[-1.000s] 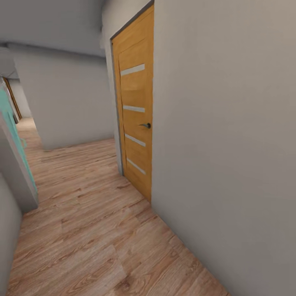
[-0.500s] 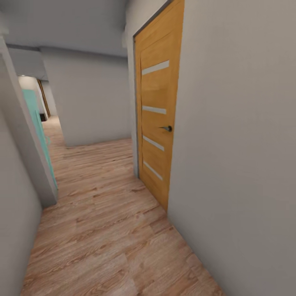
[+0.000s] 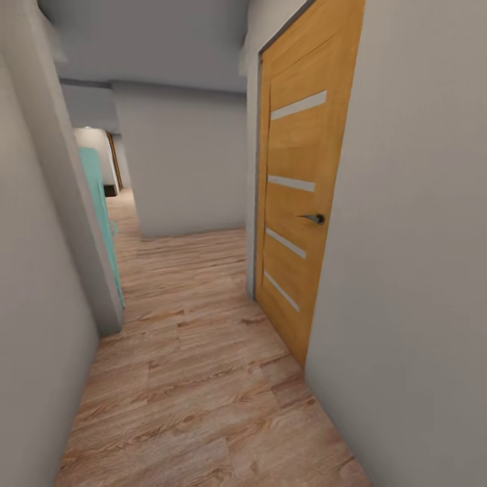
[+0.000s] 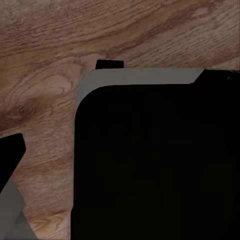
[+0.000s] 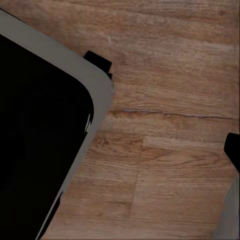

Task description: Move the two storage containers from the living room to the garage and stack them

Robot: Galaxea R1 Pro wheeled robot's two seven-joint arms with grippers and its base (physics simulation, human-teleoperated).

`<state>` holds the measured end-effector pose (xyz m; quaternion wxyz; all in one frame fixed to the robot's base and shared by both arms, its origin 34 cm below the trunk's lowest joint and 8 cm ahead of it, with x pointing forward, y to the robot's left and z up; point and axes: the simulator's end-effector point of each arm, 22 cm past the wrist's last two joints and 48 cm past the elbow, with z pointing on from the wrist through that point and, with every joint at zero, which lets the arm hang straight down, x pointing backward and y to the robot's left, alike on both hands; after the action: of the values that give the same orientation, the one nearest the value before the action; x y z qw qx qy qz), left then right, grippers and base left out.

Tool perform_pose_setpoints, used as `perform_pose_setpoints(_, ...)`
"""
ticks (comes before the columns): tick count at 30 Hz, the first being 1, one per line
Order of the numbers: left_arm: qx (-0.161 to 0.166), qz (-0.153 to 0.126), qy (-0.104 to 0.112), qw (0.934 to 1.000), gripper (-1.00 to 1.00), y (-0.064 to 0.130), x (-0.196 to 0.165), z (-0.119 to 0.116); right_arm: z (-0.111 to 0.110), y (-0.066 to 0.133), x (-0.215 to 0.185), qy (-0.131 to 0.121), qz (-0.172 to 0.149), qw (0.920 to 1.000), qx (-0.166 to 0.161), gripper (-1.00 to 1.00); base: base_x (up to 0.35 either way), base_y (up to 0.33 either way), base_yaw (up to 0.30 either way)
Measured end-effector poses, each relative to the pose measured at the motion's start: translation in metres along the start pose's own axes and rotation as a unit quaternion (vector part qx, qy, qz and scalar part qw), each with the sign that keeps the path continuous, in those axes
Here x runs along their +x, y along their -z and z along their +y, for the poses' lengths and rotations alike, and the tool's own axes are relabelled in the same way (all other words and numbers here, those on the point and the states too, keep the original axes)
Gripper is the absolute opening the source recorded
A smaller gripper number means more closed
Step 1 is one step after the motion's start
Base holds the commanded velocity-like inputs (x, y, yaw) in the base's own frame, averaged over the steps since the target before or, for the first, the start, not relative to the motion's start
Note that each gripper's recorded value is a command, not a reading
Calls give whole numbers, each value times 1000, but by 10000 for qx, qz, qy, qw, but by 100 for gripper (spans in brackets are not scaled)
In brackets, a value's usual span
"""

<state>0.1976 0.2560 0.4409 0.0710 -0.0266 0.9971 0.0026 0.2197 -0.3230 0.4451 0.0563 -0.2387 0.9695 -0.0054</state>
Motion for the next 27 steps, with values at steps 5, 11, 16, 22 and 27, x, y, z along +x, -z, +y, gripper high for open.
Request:
perform_pose_setpoints(5,1,0,2,10000,100,0,0,0,0,0,0,0,0,10000,0,100,322,0,277)
perform_pose_setpoints(11,0,0,1,10000,100,0,0,0,0,0,0,2,0,10000,-1,100,322,0,277)
perform_pose_setpoints(16,2,0,1,10000,100,0,0,0,0,0,0,1,-1,10000,-2,100,322,0,277)
perform_pose_setpoints(22,3,0,1,10000,100,0,0,-1,0,0,0,1,0,10000,0,100,322,0,277)
perform_pose_setpoints(27,4,0,1,10000,100,0,0,-1,0,0,0,-4,0,10000,0,100,323,0,277)
